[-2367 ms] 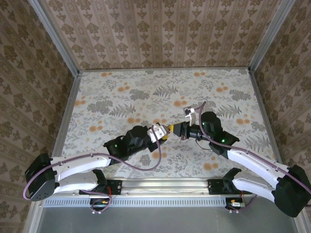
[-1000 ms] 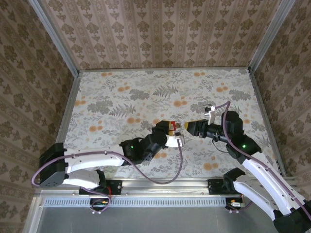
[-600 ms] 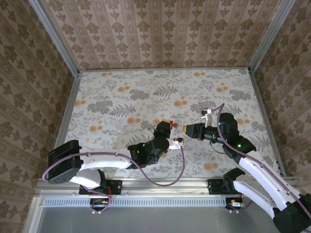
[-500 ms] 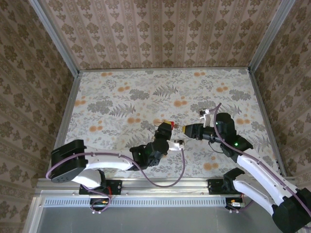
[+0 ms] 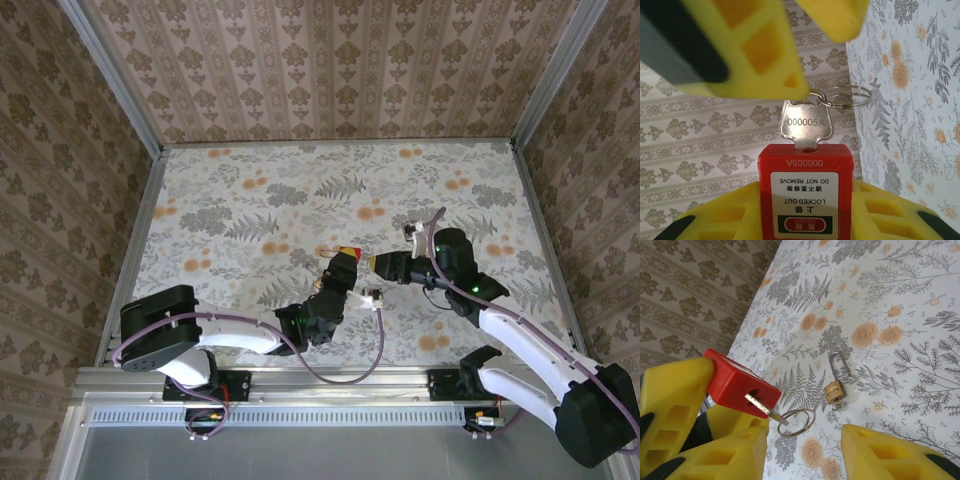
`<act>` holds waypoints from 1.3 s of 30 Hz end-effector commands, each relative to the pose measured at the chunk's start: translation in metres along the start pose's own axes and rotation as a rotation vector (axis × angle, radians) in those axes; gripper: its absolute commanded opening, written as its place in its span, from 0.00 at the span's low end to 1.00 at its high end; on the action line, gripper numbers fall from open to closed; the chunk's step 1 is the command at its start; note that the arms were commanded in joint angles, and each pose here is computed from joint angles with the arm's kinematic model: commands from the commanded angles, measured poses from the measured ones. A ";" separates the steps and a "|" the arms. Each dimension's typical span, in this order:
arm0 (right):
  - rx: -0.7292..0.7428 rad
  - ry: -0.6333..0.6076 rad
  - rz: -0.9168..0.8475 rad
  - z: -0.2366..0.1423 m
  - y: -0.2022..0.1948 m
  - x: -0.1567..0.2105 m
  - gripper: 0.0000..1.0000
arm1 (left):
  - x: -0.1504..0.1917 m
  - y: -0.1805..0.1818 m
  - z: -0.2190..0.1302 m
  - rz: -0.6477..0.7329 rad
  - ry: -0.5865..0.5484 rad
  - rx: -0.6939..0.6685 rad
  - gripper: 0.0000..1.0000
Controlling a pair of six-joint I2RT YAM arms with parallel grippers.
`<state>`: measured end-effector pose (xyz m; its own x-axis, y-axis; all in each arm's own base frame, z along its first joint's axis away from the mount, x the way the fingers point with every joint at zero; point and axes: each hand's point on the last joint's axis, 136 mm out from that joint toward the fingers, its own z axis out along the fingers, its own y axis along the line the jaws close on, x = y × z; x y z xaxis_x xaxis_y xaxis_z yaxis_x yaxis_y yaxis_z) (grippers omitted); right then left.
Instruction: Unlock with the key
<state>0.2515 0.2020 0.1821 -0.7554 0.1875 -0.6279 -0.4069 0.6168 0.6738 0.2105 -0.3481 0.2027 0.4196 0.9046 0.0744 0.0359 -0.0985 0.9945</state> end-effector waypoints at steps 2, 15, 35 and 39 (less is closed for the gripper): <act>-0.067 -0.033 -0.046 -0.002 0.016 -0.012 0.44 | -0.001 0.010 -0.004 -0.036 0.009 -0.037 0.00; -0.060 -0.034 -0.051 0.000 0.017 -0.019 0.46 | -0.005 0.008 -0.005 -0.032 0.001 -0.034 0.00; -0.002 -0.020 -0.042 0.006 0.005 -0.019 0.46 | -0.010 0.008 -0.005 -0.037 -0.011 -0.038 0.00; 0.007 -0.018 -0.038 0.009 0.003 -0.021 0.46 | -0.010 0.010 -0.005 -0.041 -0.011 -0.041 0.00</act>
<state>0.2622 0.2078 0.1831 -0.7520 0.1692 -0.6371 -0.4228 0.6178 0.6631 0.2030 -0.3545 0.1985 0.4369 0.8960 0.0791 0.0321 -0.1034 0.9941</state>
